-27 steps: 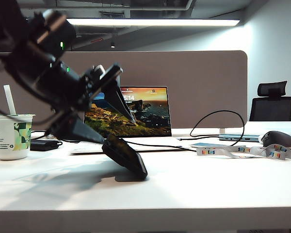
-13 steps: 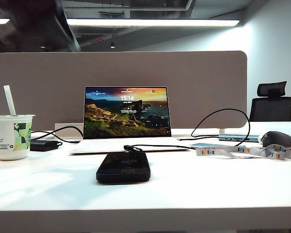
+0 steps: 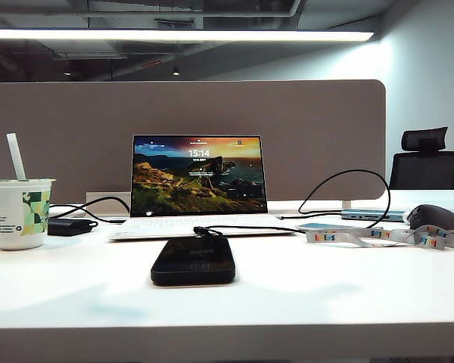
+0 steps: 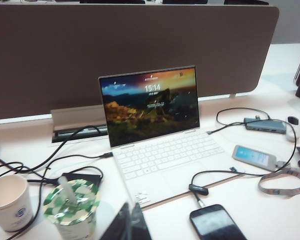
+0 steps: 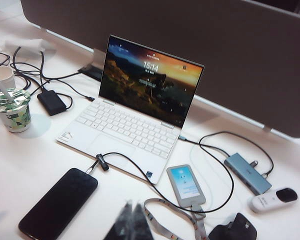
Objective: Pick up the black phone, pick up the charger plug, insert the charger plug into the phone's charging port, and finally place the connected phone back on the desk.
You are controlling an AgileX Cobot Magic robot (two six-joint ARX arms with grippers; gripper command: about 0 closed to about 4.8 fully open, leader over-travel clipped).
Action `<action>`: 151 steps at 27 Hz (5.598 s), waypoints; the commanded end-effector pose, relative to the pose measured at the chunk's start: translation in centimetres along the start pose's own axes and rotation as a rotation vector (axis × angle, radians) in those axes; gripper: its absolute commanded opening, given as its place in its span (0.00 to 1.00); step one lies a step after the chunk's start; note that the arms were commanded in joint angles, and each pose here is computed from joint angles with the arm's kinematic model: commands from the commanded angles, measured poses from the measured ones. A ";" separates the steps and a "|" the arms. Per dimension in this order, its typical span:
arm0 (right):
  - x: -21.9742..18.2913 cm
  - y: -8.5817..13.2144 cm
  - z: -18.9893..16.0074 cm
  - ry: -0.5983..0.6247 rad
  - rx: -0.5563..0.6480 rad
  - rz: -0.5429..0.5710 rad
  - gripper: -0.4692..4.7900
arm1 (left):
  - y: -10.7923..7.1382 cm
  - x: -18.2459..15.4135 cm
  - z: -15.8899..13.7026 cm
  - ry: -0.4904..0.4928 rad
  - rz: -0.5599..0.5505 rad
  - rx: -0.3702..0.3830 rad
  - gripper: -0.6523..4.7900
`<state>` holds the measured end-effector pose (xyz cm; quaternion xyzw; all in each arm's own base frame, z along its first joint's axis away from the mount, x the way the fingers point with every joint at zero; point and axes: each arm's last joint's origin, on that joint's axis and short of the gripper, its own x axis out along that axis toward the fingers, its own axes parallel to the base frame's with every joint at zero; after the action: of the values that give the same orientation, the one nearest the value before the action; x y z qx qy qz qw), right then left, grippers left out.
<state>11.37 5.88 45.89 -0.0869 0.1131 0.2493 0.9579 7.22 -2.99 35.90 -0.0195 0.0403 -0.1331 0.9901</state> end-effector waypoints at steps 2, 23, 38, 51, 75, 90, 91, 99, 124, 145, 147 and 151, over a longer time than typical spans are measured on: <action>-0.4 0.6 -4.5 -0.147 -0.017 -0.017 0.08 | 0.7 -2.3 -3.0 -0.060 0.000 0.000 0.11; 1.1 2.4 -21.2 0.077 0.014 -0.036 0.08 | -0.1 2.1 -15.8 -0.128 -0.240 0.035 0.11; 1.1 2.4 -21.2 0.077 0.014 -0.038 0.08 | 3.0 2.3 -15.7 -0.173 0.028 0.051 0.11; 1.0 2.4 -21.2 0.073 0.014 -0.037 0.08 | 4.0 3.1 -18.0 -0.180 0.209 0.067 0.11; 1.0 2.4 -21.2 0.073 0.014 -0.037 0.08 | 3.7 3.2 -18.3 -0.150 0.218 0.056 0.11; 2.9 1.9 -24.0 -0.032 0.026 -0.233 0.08 | 3.7 3.2 -18.3 -0.149 0.218 0.056 0.11; 3.2 1.8 -24.5 -0.073 0.032 -0.262 0.08 | 3.7 3.2 -18.3 -0.149 0.218 0.056 0.11; 4.8 0.9 -27.7 -0.169 0.056 -0.361 0.08 | 3.7 3.2 -18.3 -0.149 0.218 0.056 0.11; 3.6 -0.7 -29.3 -0.294 0.209 -0.445 0.08 | 3.7 3.2 -18.3 -0.147 0.218 0.056 0.11; 3.5 -1.0 -29.5 -0.275 0.224 -0.538 0.08 | 3.7 3.2 -18.4 -0.147 0.218 0.056 0.11; 3.5 -1.0 -29.5 -0.275 0.224 -0.538 0.08 | 3.7 3.2 -18.3 -0.147 0.218 0.056 0.11; 3.5 -1.0 -29.5 -0.275 0.224 -0.538 0.08 | 3.7 3.2 -18.3 -0.147 0.218 0.056 0.11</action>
<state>9.73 0.06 16.86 0.0247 -0.0151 -0.0153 0.9995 9.70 -0.76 17.12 0.0019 -0.0301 -0.0243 0.9993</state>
